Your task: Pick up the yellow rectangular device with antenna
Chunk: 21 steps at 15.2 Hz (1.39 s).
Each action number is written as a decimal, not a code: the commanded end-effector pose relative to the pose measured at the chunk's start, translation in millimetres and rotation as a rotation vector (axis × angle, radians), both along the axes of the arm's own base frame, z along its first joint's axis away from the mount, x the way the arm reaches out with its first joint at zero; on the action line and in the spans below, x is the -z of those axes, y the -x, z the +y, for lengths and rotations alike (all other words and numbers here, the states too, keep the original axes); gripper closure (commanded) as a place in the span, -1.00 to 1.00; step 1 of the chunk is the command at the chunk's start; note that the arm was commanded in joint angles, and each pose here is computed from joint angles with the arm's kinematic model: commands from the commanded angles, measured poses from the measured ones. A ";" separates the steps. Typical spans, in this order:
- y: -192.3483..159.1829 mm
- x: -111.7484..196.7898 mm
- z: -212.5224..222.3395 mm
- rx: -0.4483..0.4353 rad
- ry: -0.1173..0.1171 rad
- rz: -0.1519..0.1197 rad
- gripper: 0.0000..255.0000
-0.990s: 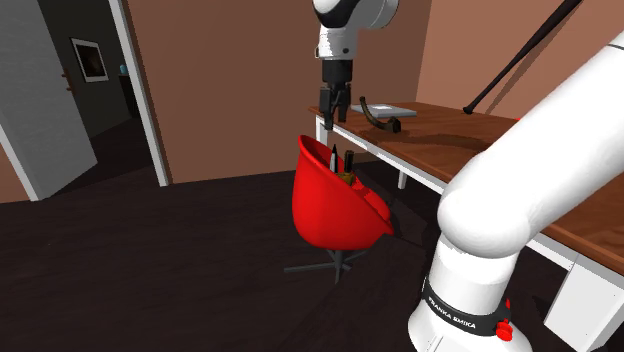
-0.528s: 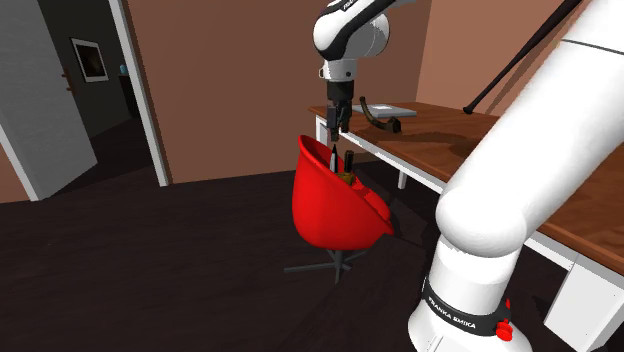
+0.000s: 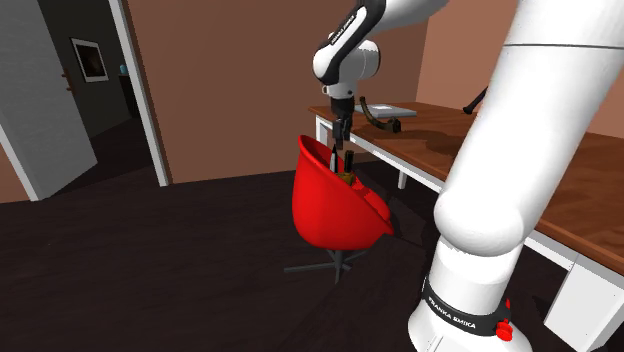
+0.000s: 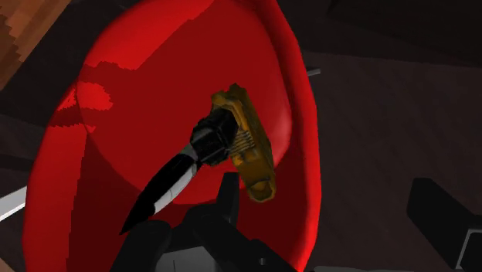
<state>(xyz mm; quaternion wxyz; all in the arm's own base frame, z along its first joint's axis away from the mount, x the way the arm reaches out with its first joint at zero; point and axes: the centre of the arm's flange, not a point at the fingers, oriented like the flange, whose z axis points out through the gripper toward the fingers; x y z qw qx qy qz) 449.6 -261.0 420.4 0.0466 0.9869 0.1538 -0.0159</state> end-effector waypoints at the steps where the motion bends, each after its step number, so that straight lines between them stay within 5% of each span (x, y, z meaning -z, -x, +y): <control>1: -11.0 14.7 -21.2 -0.013 0.011 0.004 -1.00; 5: -32.9 40.3 -59.5 -0.036 0.030 0.011 -1.00; 15: -34.6 82.2 -62.4 -0.038 0.032 0.011 -1.00; 16: -34.6 82.0 -62.6 -0.038 0.032 0.011 1.00; 21: -34.6 82.0 -62.7 -0.038 0.032 0.011 1.00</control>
